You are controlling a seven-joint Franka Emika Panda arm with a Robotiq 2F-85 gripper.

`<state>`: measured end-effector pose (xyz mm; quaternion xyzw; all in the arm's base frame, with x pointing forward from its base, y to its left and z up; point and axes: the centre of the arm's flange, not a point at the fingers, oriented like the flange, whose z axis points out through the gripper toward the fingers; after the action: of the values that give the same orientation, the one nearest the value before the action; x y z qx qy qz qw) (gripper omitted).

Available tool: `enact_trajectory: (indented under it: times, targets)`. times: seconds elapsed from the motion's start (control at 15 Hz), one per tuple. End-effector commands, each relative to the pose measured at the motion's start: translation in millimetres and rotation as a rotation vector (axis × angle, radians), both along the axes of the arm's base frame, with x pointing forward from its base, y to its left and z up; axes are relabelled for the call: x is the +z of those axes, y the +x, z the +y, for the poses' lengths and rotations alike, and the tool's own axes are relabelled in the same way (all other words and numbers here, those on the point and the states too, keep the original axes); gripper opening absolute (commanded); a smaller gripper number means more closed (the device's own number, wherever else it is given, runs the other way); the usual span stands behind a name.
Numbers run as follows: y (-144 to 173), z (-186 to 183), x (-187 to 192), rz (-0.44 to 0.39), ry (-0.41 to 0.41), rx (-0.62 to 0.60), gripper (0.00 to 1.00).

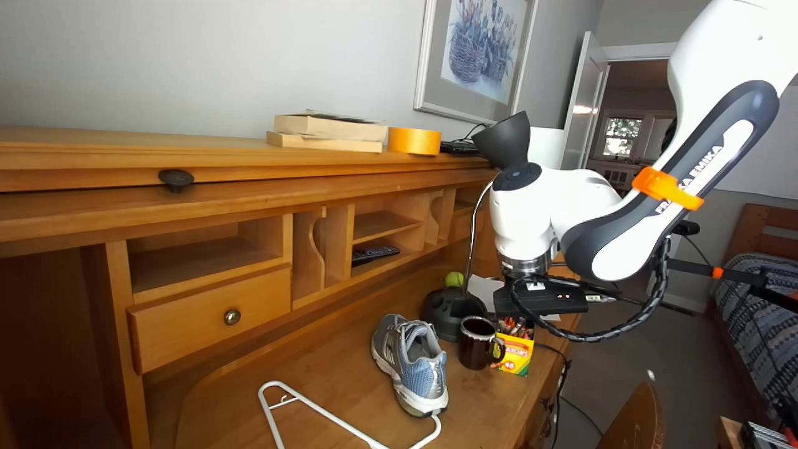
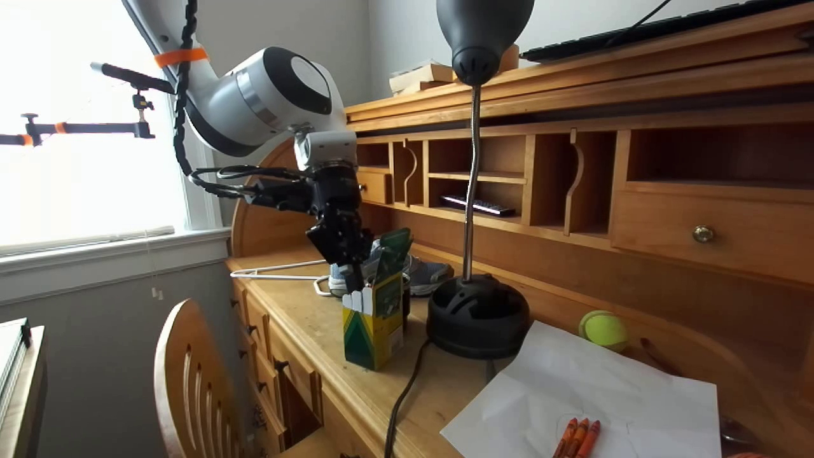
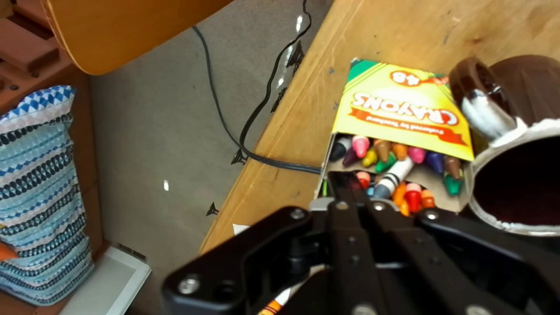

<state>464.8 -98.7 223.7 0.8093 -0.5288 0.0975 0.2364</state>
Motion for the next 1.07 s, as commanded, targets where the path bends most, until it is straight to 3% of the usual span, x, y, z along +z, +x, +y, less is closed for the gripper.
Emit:
enact_trajectory:
  times: [0.0,1.0]
  targets:
    - [7.1,-3.5,-6.5,-0.001,0.015,0.001,0.00]
    - [13.3,20.2,23.4,-0.051,0.022,0.049,0.00]
